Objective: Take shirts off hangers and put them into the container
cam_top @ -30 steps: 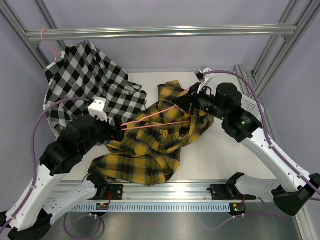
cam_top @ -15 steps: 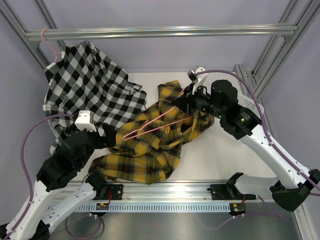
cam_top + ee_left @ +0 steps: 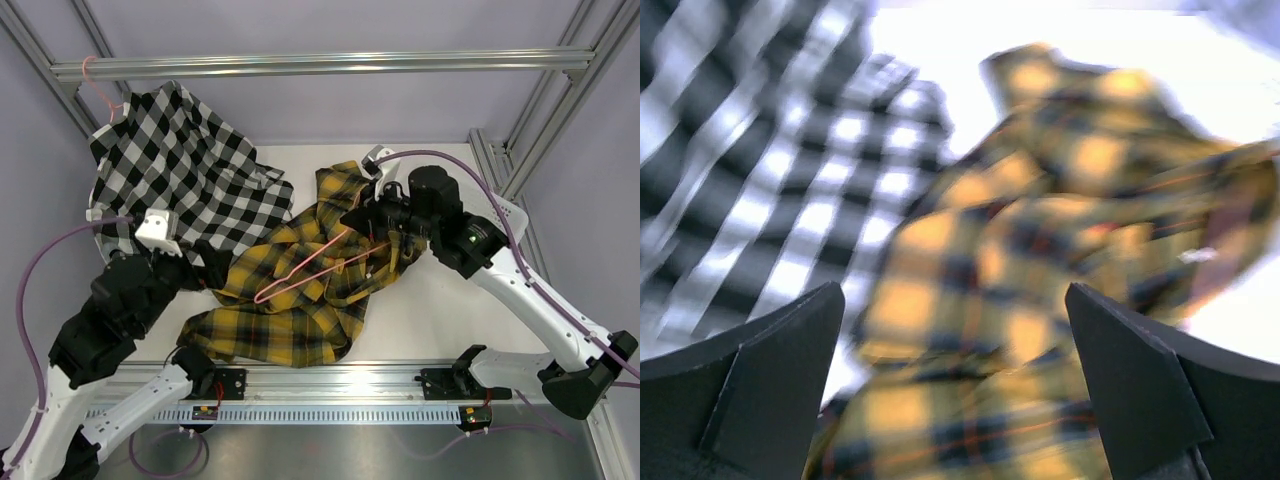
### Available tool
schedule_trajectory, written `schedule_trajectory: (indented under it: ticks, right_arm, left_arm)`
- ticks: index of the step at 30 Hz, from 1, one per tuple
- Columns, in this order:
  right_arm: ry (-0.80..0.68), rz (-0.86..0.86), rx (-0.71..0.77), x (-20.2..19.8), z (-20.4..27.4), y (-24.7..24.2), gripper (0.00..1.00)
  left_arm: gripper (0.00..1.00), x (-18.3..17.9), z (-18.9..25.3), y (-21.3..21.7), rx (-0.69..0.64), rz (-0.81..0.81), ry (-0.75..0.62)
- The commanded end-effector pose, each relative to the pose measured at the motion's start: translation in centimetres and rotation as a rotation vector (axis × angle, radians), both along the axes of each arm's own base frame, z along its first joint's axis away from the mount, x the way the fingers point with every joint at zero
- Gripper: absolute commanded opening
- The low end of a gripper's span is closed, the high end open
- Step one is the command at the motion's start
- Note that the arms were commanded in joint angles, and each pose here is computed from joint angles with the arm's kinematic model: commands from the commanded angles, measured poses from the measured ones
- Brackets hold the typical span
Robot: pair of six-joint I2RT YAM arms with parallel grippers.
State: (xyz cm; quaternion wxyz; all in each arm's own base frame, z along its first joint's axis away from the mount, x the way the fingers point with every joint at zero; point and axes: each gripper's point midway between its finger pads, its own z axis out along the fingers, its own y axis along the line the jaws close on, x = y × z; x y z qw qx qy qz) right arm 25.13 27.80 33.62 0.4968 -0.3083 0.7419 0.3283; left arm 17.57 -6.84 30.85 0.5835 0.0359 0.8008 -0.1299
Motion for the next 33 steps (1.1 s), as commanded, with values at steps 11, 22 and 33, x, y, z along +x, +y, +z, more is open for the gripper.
schedule_trajectory:
  ticks: [11,22,33]
  right_arm:
    - [-0.088,0.108,0.033,0.0,2.7,4.5,0.0]
    - [-0.131,0.05,0.054,1.9,4.9,5.1,0.0]
    - [-0.118,0.052,0.043,2.0,4.2,5.2,0.0]
  left_arm:
    - [0.99,-1.3,4.5,-15.8,-0.095,-0.776,0.17]
    - [0.8,-1.7,-1.0,-14.4,0.017,-0.735,0.316]
    - [0.0,-1.8,-2.4,-12.1,0.1,-0.659,0.337]
